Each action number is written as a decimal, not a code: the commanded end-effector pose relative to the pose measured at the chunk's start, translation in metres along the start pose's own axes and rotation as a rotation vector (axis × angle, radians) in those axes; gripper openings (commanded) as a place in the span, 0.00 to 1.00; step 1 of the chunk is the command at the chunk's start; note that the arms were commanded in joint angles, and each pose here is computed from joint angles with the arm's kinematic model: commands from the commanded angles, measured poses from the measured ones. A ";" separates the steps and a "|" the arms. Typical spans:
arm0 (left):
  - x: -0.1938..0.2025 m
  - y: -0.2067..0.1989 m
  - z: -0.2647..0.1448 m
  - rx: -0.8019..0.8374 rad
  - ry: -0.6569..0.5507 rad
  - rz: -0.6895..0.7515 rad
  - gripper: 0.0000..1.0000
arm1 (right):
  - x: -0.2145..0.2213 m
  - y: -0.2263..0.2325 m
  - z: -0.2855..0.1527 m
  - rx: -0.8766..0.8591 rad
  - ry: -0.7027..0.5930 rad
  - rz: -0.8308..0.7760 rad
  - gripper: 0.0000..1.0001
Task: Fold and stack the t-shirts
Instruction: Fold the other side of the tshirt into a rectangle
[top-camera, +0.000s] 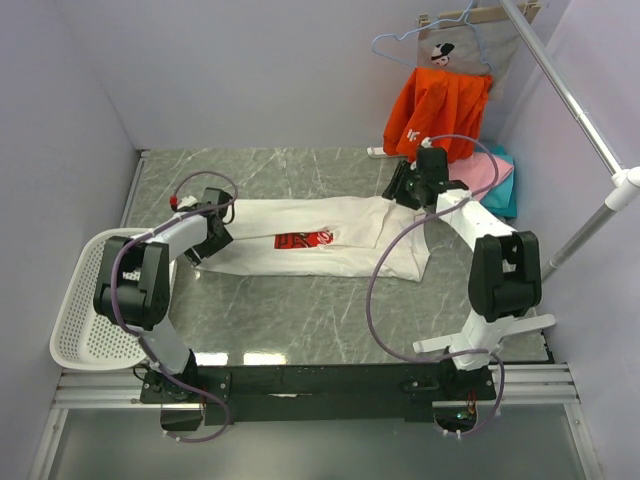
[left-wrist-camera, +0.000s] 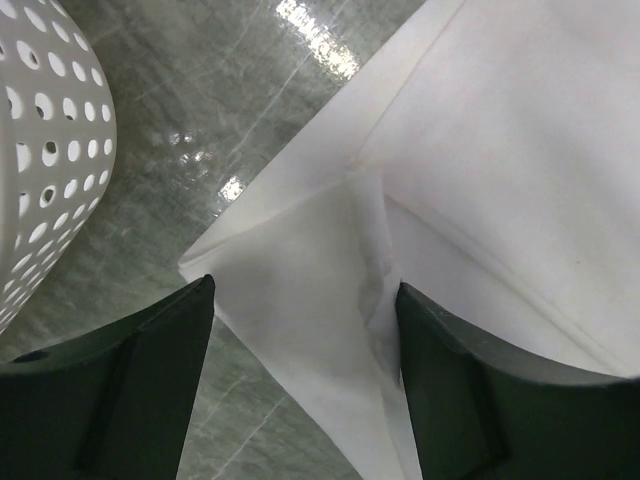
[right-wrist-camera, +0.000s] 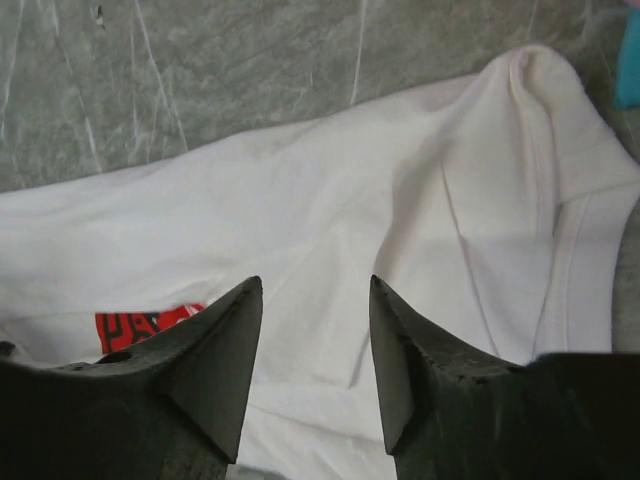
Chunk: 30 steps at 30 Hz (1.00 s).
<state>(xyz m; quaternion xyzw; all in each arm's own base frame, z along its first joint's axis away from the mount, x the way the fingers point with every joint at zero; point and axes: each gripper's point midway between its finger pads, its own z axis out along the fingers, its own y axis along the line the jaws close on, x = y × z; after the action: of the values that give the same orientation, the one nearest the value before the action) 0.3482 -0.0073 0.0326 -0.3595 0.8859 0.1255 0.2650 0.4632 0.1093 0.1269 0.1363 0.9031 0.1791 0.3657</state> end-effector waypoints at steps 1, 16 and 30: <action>-0.022 -0.012 -0.021 0.086 -0.052 -0.036 0.77 | -0.021 0.019 -0.041 -0.073 -0.085 -0.033 0.55; -0.034 -0.029 -0.062 0.246 -0.112 -0.026 0.82 | 0.088 0.005 -0.008 -0.075 0.191 0.057 0.53; -0.016 -0.028 -0.050 0.239 -0.066 -0.010 0.82 | 0.120 0.002 0.023 -0.034 0.298 0.065 0.52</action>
<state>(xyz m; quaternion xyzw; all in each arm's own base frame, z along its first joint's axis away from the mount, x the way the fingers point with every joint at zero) 0.3574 -0.0361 0.0803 -0.3310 0.8833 0.0350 0.3300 0.3818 0.1534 0.0302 0.1347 0.9430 0.2202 0.2102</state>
